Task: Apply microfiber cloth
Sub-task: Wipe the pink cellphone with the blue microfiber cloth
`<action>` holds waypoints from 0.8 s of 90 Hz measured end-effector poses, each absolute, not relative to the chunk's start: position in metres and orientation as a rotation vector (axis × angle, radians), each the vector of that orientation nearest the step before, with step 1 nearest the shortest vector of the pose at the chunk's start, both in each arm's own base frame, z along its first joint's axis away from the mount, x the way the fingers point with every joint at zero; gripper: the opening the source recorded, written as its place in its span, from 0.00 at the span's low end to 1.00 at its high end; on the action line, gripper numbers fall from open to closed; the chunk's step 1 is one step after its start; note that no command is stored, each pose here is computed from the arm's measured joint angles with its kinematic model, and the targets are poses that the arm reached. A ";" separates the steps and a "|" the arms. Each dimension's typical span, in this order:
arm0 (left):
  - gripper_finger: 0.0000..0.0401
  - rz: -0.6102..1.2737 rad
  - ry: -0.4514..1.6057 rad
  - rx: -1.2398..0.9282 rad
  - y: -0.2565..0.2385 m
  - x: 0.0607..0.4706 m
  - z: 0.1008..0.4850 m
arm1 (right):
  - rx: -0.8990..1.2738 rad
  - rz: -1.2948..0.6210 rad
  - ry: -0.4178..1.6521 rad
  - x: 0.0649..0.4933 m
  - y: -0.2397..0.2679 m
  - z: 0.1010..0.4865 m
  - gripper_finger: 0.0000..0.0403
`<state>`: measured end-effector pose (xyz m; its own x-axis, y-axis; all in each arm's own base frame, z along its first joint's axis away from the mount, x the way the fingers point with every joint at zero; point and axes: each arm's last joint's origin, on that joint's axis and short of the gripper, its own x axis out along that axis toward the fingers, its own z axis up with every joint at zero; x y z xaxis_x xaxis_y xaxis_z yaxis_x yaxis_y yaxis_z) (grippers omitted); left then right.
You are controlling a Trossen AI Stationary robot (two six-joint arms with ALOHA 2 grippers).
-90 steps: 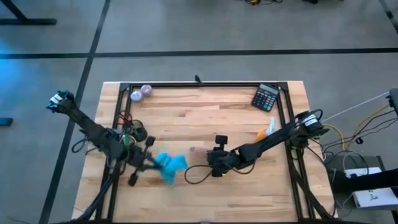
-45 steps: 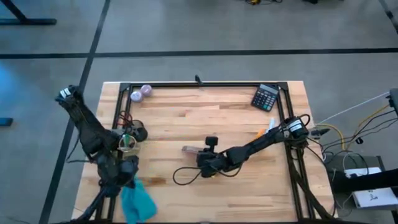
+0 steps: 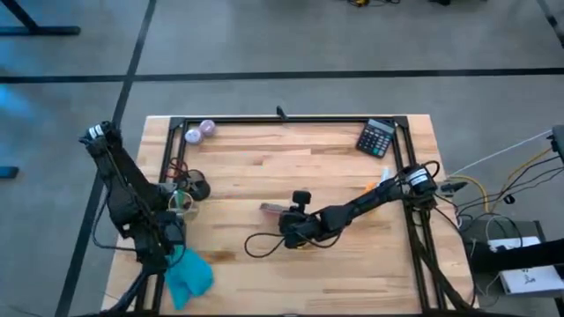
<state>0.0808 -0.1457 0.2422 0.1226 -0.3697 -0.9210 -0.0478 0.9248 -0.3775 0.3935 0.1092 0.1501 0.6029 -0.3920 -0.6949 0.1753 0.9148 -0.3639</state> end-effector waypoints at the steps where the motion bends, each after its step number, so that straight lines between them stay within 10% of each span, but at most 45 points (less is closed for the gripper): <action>1: 0.00 -0.248 1.439 -0.351 -0.147 0.081 0.241 | -0.270 -0.332 0.866 0.393 0.109 0.150 0.12; 35: 0.00 0.060 1.726 -0.042 -0.137 0.074 0.209 | -0.221 -0.313 0.876 0.396 0.102 0.149 0.22; 72: 0.00 0.036 1.787 -0.219 -0.148 0.077 0.207 | -0.244 -0.243 0.897 0.403 0.089 0.159 0.34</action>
<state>0.0767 -0.1482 0.2075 -0.2099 -0.1288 -0.9692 -0.1674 0.9814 -0.0941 0.4029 0.0886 0.1595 0.6000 -0.3089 -0.7380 0.1063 0.9450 -0.3092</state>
